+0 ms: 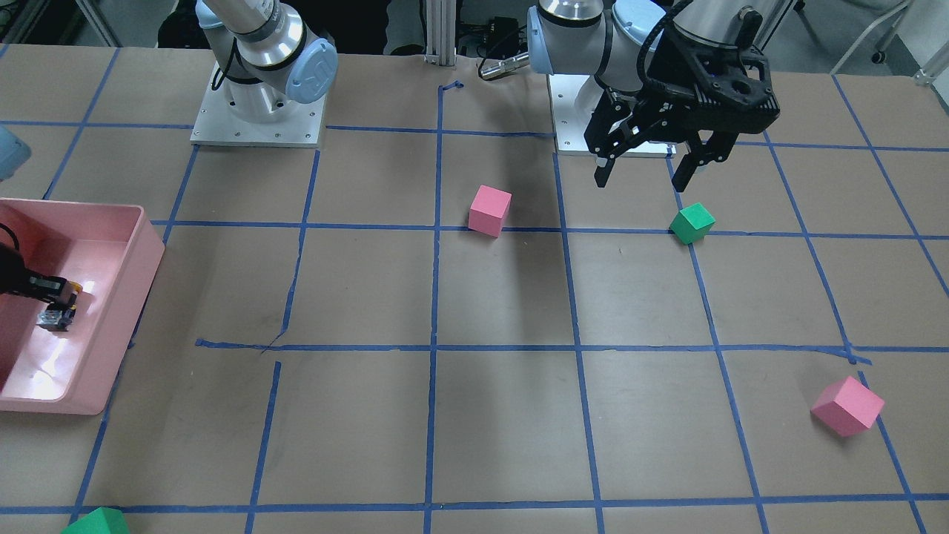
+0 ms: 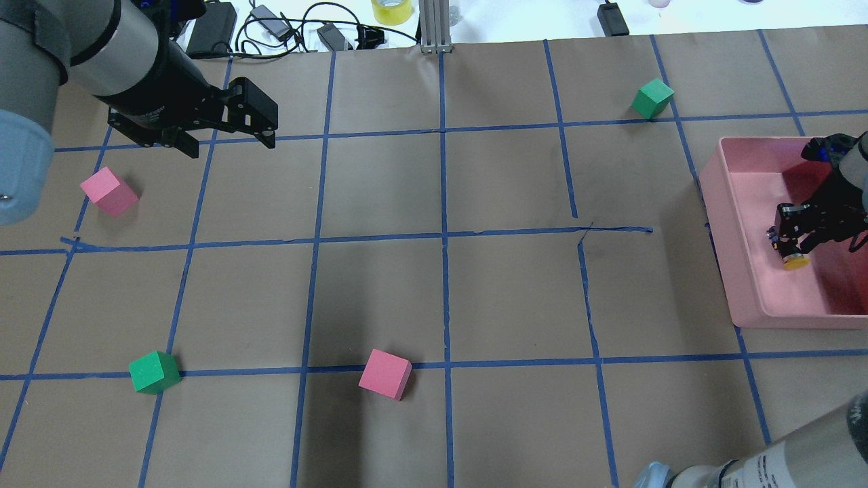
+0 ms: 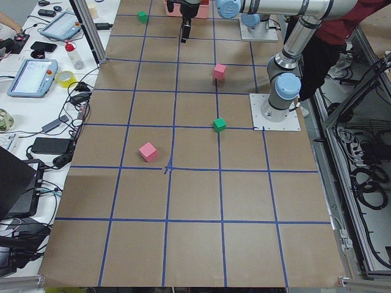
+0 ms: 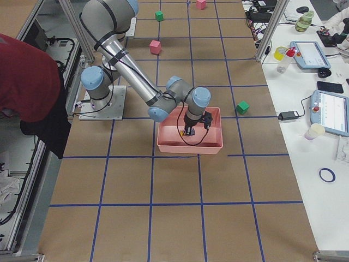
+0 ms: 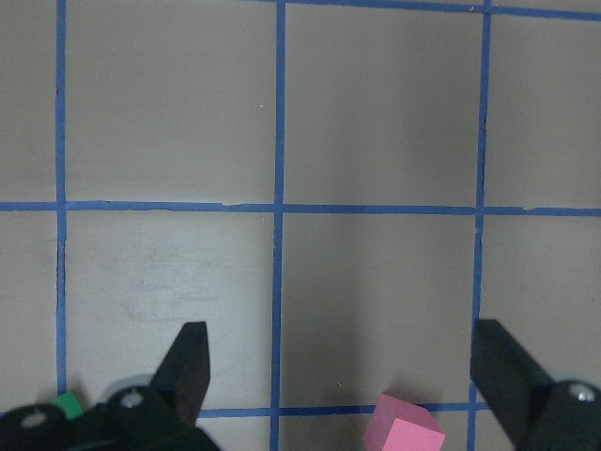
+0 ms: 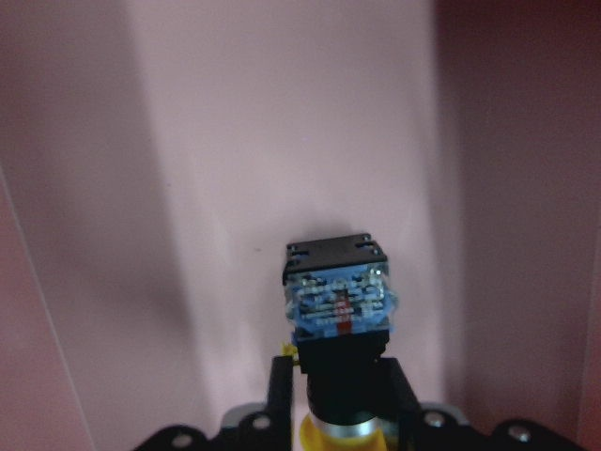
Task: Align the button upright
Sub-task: 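Close the right gripper on the button body and adjust the grip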
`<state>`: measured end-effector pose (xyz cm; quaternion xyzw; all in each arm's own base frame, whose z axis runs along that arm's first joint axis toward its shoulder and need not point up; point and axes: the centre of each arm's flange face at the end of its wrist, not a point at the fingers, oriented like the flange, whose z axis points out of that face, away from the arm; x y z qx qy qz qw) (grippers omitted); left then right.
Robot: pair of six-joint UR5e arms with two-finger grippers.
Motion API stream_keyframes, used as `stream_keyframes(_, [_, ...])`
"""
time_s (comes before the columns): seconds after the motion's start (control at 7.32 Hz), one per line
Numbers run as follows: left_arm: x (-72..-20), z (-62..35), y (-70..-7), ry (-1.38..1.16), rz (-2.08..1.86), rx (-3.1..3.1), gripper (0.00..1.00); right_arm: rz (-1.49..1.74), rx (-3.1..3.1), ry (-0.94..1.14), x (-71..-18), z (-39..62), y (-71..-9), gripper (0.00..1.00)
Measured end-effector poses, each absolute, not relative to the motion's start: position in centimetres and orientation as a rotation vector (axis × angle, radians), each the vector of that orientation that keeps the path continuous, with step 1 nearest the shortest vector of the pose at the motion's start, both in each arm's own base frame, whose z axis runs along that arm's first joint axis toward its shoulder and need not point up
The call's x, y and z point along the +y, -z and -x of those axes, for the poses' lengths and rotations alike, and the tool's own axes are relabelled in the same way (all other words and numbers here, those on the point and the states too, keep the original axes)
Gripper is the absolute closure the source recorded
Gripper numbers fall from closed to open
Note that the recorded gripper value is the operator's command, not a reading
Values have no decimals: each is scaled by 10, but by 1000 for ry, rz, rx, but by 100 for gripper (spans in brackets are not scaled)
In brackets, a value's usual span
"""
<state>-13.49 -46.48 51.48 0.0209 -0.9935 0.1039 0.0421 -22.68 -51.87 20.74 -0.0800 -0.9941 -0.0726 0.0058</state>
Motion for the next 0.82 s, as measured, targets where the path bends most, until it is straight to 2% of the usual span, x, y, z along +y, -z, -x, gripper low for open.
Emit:
stream_keyframes(0.68, [-459, 135, -512, -309, -64, -3041, 0, 256, -3115, 191, -525, 227, -280, 100])
stream_keyframes(0.82, [-459, 135, -512, -309, -64, -3041, 0, 255, -3120, 202, -530, 228, -295, 19])
